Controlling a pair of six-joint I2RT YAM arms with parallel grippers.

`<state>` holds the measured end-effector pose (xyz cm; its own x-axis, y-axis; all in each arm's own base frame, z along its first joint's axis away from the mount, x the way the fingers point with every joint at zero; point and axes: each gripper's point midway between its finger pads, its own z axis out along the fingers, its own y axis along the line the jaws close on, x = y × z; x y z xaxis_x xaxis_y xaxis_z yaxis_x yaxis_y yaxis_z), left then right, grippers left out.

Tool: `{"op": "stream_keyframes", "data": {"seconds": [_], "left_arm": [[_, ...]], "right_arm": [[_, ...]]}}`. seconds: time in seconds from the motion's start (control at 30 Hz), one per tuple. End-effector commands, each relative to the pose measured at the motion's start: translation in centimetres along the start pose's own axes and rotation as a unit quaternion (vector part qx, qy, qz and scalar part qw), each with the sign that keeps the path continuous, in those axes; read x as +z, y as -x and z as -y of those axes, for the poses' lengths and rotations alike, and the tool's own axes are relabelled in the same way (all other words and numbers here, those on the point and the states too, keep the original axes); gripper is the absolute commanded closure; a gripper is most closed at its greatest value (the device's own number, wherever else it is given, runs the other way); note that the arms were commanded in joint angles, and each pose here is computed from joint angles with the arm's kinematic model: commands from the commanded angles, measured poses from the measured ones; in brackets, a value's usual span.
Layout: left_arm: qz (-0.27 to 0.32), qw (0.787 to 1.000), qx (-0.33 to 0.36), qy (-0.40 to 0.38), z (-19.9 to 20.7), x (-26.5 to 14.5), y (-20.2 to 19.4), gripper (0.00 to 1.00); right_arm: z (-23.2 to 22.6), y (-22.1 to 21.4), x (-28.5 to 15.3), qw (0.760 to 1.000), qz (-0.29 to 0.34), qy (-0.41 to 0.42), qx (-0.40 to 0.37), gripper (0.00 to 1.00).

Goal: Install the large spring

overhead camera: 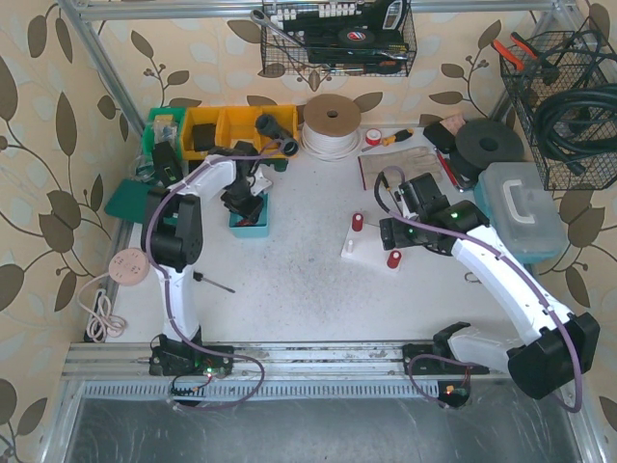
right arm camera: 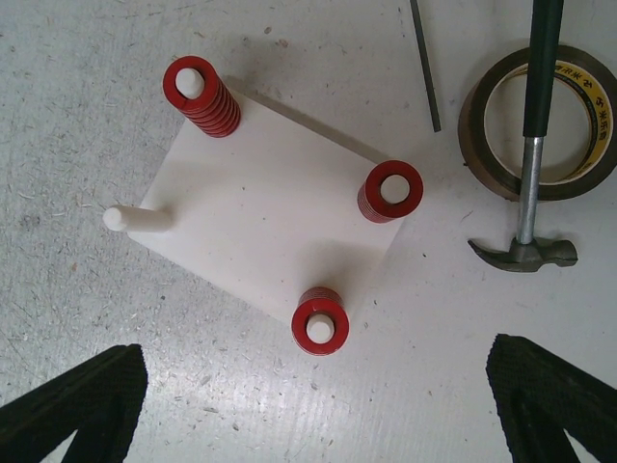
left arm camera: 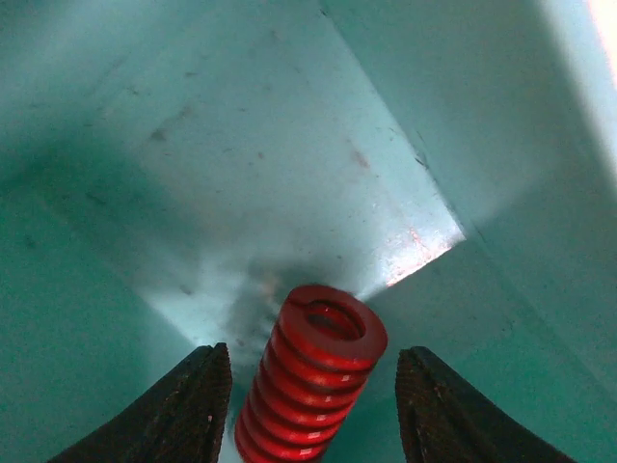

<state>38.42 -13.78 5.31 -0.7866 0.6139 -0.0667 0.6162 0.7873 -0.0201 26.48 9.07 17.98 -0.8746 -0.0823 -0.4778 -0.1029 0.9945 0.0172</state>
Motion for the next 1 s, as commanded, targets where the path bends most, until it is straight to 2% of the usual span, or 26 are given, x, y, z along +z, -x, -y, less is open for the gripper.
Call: {"op": "stream_keyframes", "data": {"seconds": [0.0,0.2,0.33,0.47,0.63,0.97], "left_arm": [[-0.033,0.999,0.027,0.002,-0.2,1.6,-1.6,0.48],[-0.043,0.998,0.038,0.016,-0.8,3.2,-1.6,0.51],[-0.034,0.999,0.036,0.007,-0.7,3.2,-0.9,0.61],[-0.013,0.999,0.035,0.01,-0.8,1.8,0.1,0.7],[0.012,0.999,0.03,0.007,-0.7,-0.2,1.3,0.86],[0.081,0.996,-0.019,0.035,-1.3,-5.7,3.3,0.97]], "right_arm": [[0.2,0.3,-1.0,1.0,0.007,0.001,-0.006,0.05],[0.4,0.3,-1.2,1.0,0.011,0.002,-0.003,0.05],[0.6,0.6,-1.2,1.0,0.01,-0.001,-0.004,0.05],[0.6,0.6,-1.1,1.0,0.009,-0.001,-0.002,0.05],[0.5,0.6,-1.1,1.0,0.009,0.001,0.001,0.05],[0.1,1.2,-1.8,1.0,0.022,0.014,-0.002,0.06]]}}
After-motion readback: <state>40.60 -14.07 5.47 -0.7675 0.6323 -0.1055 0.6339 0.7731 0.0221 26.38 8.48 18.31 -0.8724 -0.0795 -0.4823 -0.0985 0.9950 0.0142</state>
